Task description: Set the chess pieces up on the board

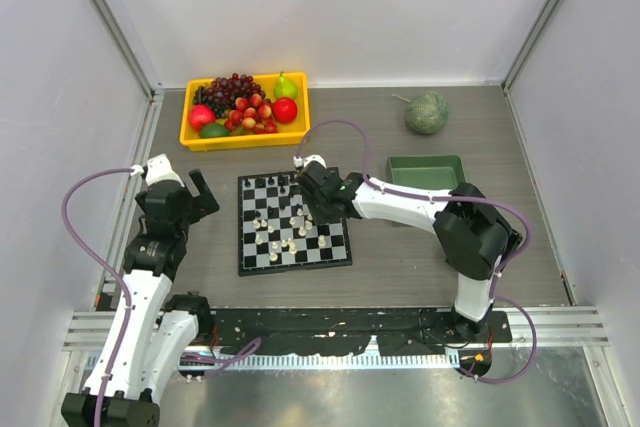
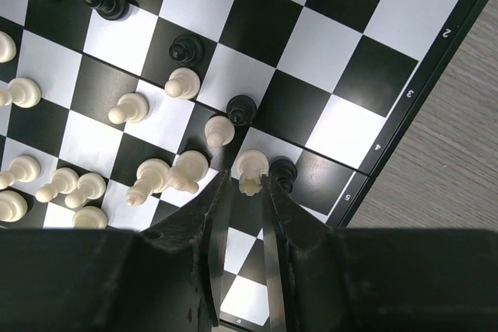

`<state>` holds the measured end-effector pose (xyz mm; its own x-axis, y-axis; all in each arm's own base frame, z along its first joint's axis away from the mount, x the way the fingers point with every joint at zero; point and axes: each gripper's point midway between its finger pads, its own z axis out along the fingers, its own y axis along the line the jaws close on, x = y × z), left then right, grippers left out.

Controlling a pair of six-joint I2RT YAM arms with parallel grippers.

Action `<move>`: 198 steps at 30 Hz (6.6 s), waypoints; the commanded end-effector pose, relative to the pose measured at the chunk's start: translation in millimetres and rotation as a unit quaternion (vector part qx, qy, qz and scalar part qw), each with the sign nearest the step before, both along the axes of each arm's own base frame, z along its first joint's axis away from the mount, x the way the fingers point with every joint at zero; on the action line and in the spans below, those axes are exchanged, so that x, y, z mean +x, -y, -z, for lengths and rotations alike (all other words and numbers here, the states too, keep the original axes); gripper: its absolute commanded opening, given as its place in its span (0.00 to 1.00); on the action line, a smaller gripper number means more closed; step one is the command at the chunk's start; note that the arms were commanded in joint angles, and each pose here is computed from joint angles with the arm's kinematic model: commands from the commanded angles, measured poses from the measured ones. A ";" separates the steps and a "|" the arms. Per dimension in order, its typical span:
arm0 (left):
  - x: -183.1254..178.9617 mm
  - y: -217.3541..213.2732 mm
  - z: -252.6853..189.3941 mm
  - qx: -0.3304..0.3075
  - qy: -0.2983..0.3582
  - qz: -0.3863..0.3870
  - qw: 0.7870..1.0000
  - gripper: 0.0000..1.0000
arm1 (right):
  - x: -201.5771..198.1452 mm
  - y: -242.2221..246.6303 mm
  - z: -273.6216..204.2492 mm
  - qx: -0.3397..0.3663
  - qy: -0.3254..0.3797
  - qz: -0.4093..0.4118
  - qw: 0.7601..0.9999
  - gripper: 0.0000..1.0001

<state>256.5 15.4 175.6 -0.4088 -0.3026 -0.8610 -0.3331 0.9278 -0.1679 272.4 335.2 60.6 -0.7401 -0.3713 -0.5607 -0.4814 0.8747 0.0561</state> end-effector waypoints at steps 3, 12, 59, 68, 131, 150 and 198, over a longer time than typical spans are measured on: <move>-2.3 -7.5 -9.7 0.007 0.021 -0.017 1.000 0.99 | 10.1 -13.7 -14.8 0.023 0.019 -0.006 1.000 0.28; -3.8 -7.7 -10.2 0.007 0.024 -0.017 1.000 0.99 | 9.9 -14.3 -10.6 0.018 0.018 -0.009 1.000 0.27; 6.0 1.9 -9.0 -0.016 0.027 -0.004 1.000 0.99 | -79.8 43.0 -3.4 0.051 0.014 0.020 0.998 0.08; 6.3 0.9 -6.5 -0.016 0.024 -0.007 1.000 0.99 | -81.9 52.1 4.0 0.032 0.016 0.029 0.999 0.09; 2.8 -7.3 0.7 0.002 0.004 -0.014 1.000 0.99 | -13.7 -32.6 -34.8 0.016 0.061 -0.050 0.997 0.35; 4.9 -5.7 2.1 -0.002 0.003 -0.010 1.000 0.99 | -10.0 -43.0 -16.1 0.021 0.026 -0.064 0.997 0.31; 3.3 -7.1 -1.2 -0.006 0.012 -0.013 1.000 0.99 | -15.7 -20.7 -63.1 0.069 0.063 -0.045 0.995 0.10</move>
